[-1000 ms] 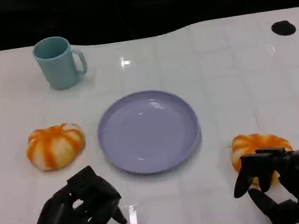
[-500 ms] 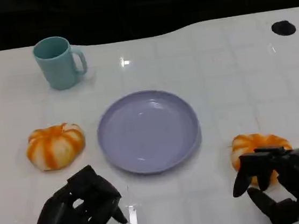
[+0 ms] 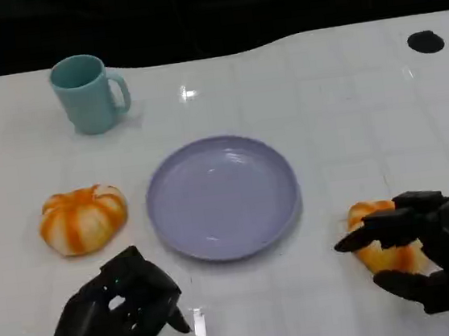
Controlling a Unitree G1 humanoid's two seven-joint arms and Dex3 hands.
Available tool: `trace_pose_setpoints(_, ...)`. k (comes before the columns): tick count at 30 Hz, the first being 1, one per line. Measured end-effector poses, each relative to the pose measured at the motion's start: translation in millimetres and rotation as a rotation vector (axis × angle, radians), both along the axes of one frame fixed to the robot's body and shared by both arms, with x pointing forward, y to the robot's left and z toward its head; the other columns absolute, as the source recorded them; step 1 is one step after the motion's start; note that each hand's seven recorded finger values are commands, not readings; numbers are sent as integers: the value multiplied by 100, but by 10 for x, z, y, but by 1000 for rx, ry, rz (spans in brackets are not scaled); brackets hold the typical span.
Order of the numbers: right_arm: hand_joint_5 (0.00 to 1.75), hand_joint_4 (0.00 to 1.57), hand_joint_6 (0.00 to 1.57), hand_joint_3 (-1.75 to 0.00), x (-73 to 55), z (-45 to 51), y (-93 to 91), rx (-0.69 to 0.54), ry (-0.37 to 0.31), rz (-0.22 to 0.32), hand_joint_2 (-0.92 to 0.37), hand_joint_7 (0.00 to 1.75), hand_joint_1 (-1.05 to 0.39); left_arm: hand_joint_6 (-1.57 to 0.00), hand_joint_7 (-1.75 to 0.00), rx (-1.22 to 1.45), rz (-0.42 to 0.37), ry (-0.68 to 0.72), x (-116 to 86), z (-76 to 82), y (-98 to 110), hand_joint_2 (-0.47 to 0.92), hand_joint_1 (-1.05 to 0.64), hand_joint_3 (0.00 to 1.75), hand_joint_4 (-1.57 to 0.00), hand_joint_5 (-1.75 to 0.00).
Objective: Grasp the bread from the table and place it into the plate.
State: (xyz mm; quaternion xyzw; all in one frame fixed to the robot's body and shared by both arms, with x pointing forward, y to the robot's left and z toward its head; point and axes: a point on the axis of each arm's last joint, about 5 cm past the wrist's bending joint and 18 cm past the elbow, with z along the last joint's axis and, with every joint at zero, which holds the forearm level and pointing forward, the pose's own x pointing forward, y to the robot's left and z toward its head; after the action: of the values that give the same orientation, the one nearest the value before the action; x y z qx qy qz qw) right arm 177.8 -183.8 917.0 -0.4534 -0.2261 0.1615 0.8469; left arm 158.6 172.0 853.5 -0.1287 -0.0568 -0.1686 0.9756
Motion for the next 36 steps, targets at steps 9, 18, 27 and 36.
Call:
trace_pose_setpoints(9,35,22,40,-1,-95,258,-55,-314,17,-49,-73,0,-42,-60,-142,-3,4,0,5,0,9,92,-57,30,-64,-175)
trace_pose_setpoints(18,33,15,37,0,-109,270,-34,-432,28,-111,-72,0,-48,-61,-141,-2,-2,4,8,-1,-1,92,-58,29,-64,-175)
trace_pose_setpoints(27,34,15,34,0,-10,169,38,-480,58,-170,-74,0,-47,-61,-140,0,-5,5,11,0,-15,92,-58,29,-64,-175)
trace_pose_setpoints(36,33,15,32,-1,197,-38,106,-499,140,-176,-77,0,-47,-62,-139,-6,-6,11,12,-1,-16,92,-59,28,-63,-175)
